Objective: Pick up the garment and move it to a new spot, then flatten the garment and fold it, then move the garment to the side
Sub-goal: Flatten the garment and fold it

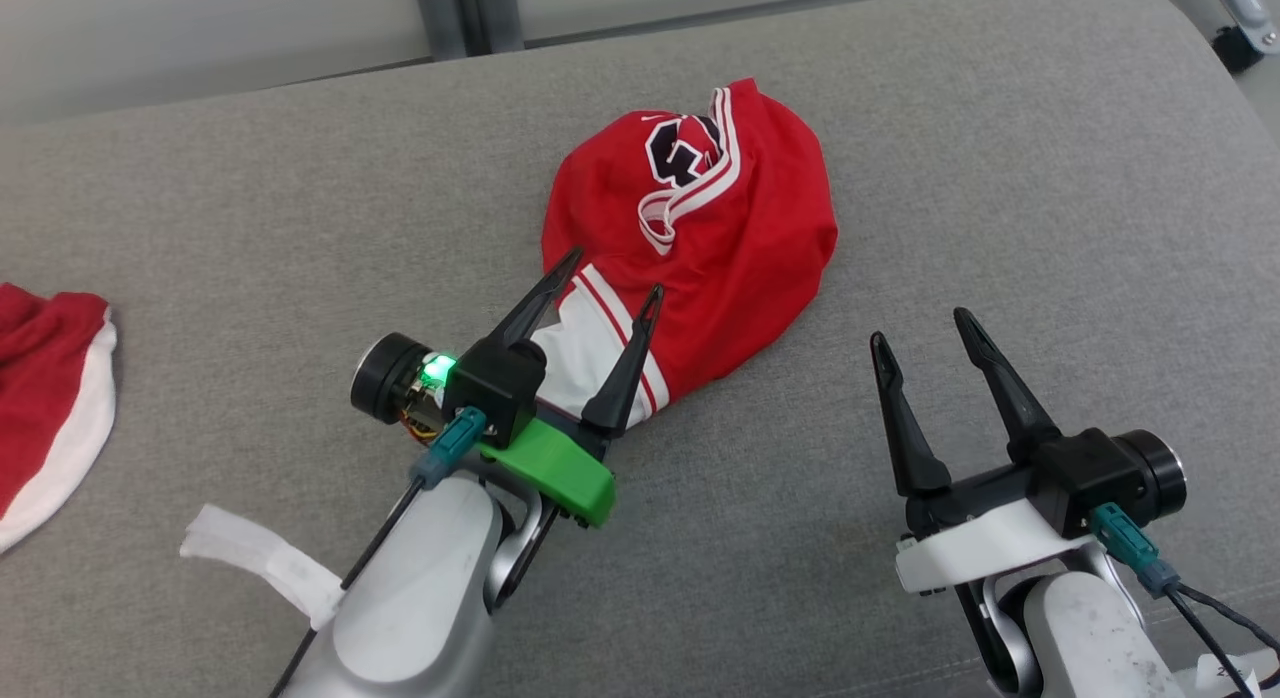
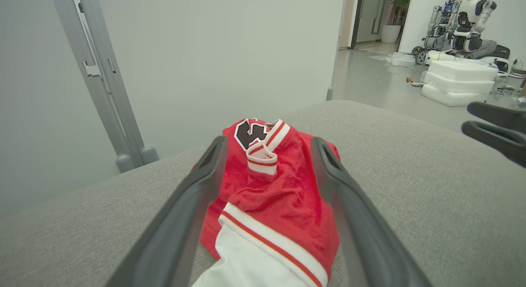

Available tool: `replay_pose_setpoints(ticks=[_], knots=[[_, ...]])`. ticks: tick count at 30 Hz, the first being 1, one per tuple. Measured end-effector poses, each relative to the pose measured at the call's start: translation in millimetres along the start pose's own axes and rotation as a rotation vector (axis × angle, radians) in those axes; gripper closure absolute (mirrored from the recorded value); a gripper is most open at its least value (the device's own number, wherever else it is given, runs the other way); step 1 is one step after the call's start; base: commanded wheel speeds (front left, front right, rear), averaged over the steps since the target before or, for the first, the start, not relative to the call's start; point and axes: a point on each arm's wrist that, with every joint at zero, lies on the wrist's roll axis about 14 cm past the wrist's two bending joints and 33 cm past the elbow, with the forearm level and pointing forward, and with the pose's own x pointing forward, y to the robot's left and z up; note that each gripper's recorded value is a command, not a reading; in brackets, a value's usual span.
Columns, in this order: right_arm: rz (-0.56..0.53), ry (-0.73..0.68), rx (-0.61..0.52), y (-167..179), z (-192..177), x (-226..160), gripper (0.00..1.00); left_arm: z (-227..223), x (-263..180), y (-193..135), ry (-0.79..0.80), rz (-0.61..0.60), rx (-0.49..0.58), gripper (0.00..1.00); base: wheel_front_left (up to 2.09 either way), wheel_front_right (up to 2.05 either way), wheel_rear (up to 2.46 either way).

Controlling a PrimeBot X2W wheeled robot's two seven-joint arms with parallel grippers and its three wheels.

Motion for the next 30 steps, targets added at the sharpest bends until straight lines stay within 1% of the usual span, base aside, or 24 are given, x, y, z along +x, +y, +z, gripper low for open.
replay_pose_setpoints(ticks=[4, 9, 13, 17, 23, 24, 25, 27, 28, 30], knots=[[-0.030, 0.020, -0.005, -11.0, -7.1, 2.3, 0.00, -19.3, 19.3, -2.2, 0.040, -0.035, -0.043, 0.00, 0.00, 0.00, 0.00], [-0.070, 0.041, -0.015, -25.3, -13.7, 1.7, 0.00, -38.1, 39.9, -3.3, 0.073, -0.069, -0.045, 0.00, 0.00, 0.00, 0.00], [-0.102, 0.063, -0.018, -35.9, -19.6, -1.6, 0.00, -55.0, 50.8, -1.9, 0.099, -0.075, -0.062, 0.00, 0.00, 0.00, 0.00], [-0.122, 0.079, -0.021, -42.1, -23.6, -4.5, 0.00, -60.1, 58.5, 2.9, 0.101, -0.065, -0.072, 0.00, 0.00, 0.00, 0.00], [-0.130, 0.085, -0.027, -45.3, -25.5, -4.8, 0.00, -68.5, 62.4, 18.7, 0.118, -0.008, -0.071, 0.00, 0.00, 0.00, 0.00], [-0.130, 0.085, -0.027, -45.4, -25.3, -4.5, 0.00, -70.2, 62.3, 19.9, 0.123, -0.005, -0.071, 0.03, 0.00, 0.00, 0.00], [-0.130, 0.084, -0.028, -45.6, -25.0, -4.1, 0.00, -73.6, 61.5, 21.5, 0.134, 0.001, -0.073, 0.40, 0.00, 0.00, 0.00], [-0.130, 0.084, -0.028, -45.6, -25.2, -3.8, 0.00, -79.2, 60.1, 23.2, 0.151, 0.007, -0.086, 0.85, 0.00, 0.00, 0.00], [-0.130, 0.083, -0.028, -45.6, -24.8, -3.6, 0.00, -81.4, 59.7, 22.1, 0.159, 0.003, -0.093, 1.00, 0.00, 0.00, 0.00], [-0.129, 0.079, -0.029, -45.6, -23.5, -3.1, 0.00, -85.0, 60.1, 16.9, 0.175, -0.018, -0.100, 1.00, 0.00, 0.00, 0.00]])
